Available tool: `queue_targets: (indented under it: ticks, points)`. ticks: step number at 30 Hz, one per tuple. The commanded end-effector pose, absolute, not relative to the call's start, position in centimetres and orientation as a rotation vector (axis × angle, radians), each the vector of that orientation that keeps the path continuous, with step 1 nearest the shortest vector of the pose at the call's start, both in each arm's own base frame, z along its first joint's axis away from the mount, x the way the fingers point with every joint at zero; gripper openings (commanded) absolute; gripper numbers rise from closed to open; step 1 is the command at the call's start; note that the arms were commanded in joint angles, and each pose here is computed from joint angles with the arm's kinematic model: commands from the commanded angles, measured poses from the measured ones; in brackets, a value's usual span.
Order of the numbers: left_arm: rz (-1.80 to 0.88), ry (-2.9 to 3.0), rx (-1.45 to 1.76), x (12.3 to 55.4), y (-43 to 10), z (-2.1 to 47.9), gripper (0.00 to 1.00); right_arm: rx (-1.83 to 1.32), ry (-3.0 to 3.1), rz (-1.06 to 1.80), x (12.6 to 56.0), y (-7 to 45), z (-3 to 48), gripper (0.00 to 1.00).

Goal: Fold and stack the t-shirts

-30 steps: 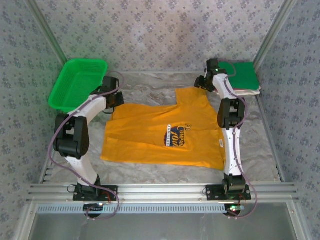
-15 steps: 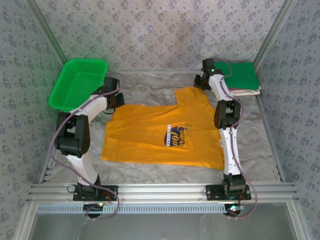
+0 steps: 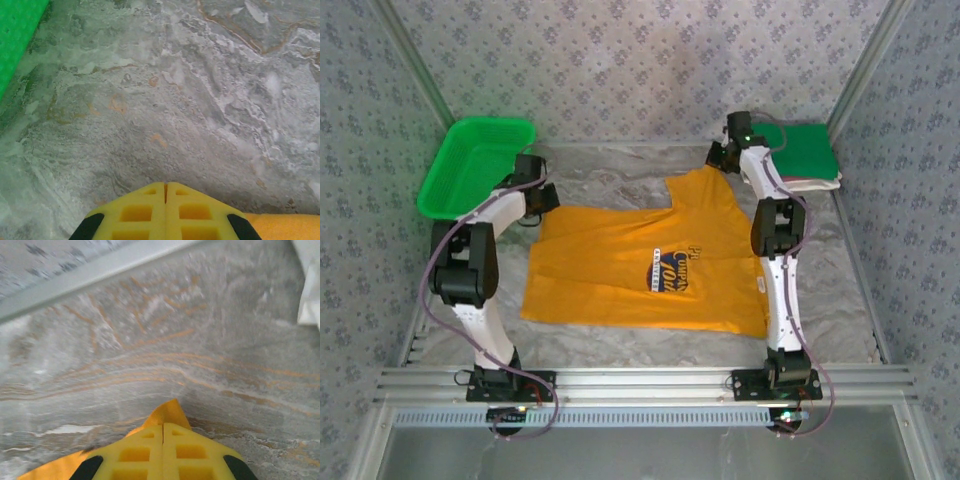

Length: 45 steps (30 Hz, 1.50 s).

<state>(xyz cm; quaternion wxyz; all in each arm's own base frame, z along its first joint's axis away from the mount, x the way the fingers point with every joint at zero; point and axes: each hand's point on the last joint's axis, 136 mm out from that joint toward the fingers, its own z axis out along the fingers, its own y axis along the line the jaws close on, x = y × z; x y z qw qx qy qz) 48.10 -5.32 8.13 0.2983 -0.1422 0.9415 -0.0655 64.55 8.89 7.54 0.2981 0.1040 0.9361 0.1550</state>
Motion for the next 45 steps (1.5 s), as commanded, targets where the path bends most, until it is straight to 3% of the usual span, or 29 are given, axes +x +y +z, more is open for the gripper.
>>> queue_targets:
  ticks: [1,10,22,31,45]
  points:
    - [-0.206,2.469,-0.360,50.1,-5.4,8.8,0.00,0.204,2.353,0.465,65.6,9.3,13.5,0.00]
    - [-0.160,2.456,-0.393,51.1,-3.8,8.8,0.00,0.114,2.210,0.493,66.6,9.0,17.8,0.00]
    - [-0.159,2.370,-0.434,52.4,-2.6,10.3,0.00,-0.023,2.075,0.554,64.5,8.9,21.1,0.00]
    - [-0.228,2.344,-0.409,51.9,-3.5,11.0,0.00,-0.104,1.929,0.608,60.4,9.0,24.4,0.00]
    - [-0.253,2.343,-0.382,49.4,-3.7,11.5,0.00,-0.095,1.928,0.621,54.3,8.6,24.5,0.00]
